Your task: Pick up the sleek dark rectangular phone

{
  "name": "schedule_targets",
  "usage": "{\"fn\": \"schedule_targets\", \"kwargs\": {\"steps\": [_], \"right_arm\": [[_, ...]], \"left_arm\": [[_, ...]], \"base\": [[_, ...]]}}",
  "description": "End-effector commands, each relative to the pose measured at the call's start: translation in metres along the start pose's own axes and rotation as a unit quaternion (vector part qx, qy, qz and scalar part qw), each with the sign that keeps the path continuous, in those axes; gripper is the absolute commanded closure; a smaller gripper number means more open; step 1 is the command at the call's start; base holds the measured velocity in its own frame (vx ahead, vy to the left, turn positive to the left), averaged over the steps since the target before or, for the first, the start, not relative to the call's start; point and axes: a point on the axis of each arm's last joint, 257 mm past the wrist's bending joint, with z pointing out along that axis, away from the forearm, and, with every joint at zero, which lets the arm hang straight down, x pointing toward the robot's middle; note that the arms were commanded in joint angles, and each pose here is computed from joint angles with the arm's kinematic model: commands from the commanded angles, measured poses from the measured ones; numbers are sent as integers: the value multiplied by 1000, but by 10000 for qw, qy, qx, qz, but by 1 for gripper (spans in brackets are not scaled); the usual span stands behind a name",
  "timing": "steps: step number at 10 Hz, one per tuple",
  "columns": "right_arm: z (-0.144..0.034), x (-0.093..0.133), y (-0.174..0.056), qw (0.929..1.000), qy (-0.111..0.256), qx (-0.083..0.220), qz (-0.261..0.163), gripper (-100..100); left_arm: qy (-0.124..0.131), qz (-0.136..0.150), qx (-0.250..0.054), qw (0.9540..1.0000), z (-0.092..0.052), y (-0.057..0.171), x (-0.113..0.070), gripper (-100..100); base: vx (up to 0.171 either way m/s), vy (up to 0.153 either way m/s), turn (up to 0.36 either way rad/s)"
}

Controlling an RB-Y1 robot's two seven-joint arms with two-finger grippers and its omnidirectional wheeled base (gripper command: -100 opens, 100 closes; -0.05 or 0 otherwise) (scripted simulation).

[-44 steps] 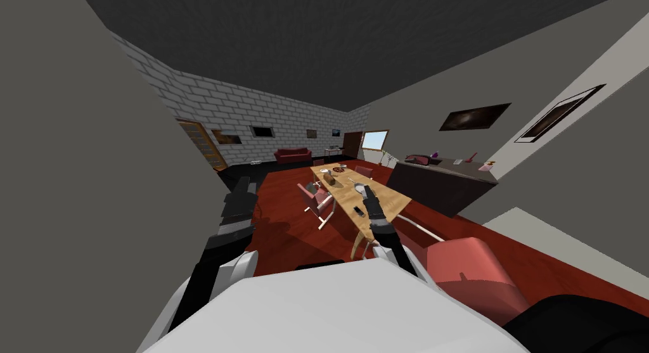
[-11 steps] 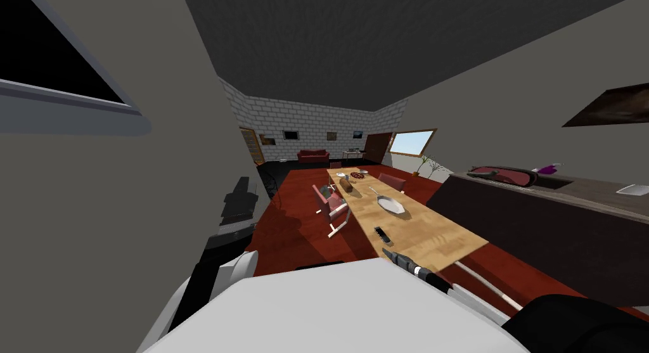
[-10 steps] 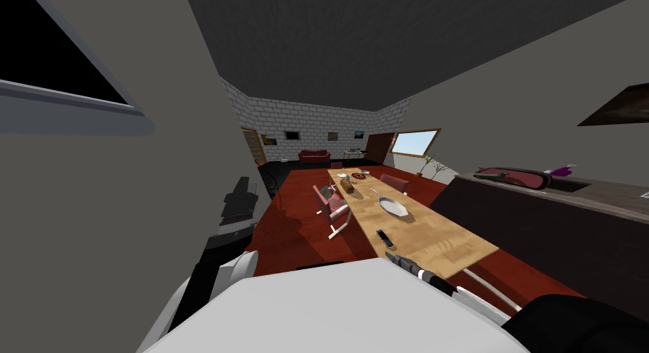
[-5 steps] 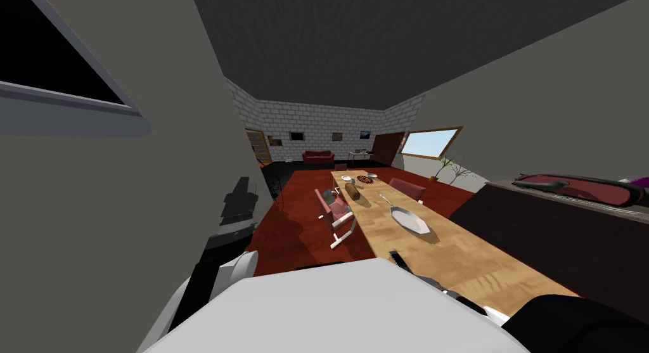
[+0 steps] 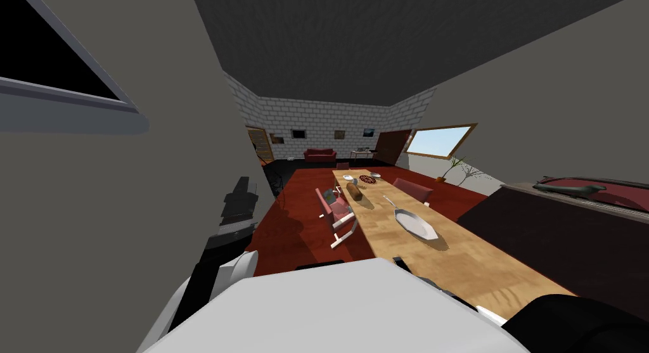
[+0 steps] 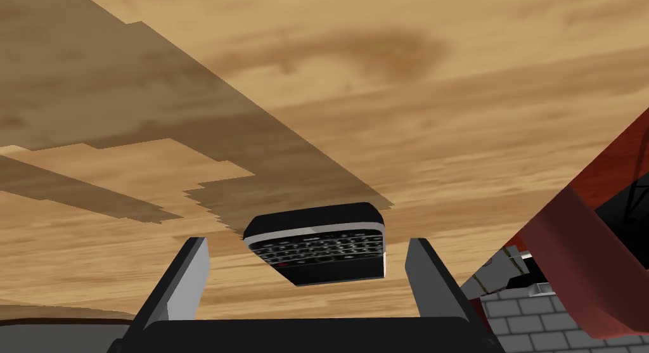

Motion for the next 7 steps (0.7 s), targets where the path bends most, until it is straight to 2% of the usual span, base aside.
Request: {"fn": "schedule_targets", "kwargs": {"steps": [1, 2, 6, 7], "right_arm": [[0, 0, 0, 10000, 0, 0, 0, -100], [0, 0, 0, 10000, 0, 2, -1, 100], [1, 0, 3, 10000, -8, -32, -6, 100], [1, 0, 3, 10000, -7, -31, -4, 0]], "left_arm": [[0, 0, 0, 10000, 0, 0, 0, 0], [0, 0, 0, 10000, 0, 0, 0, 0], [0, 0, 0, 10000, 0, 0, 0, 0], [0, 0, 0, 10000, 0, 0, 0, 0]], "base": [[-8, -16, 16], [0, 0, 0], [0, 0, 0], [0, 0, 0]]}}
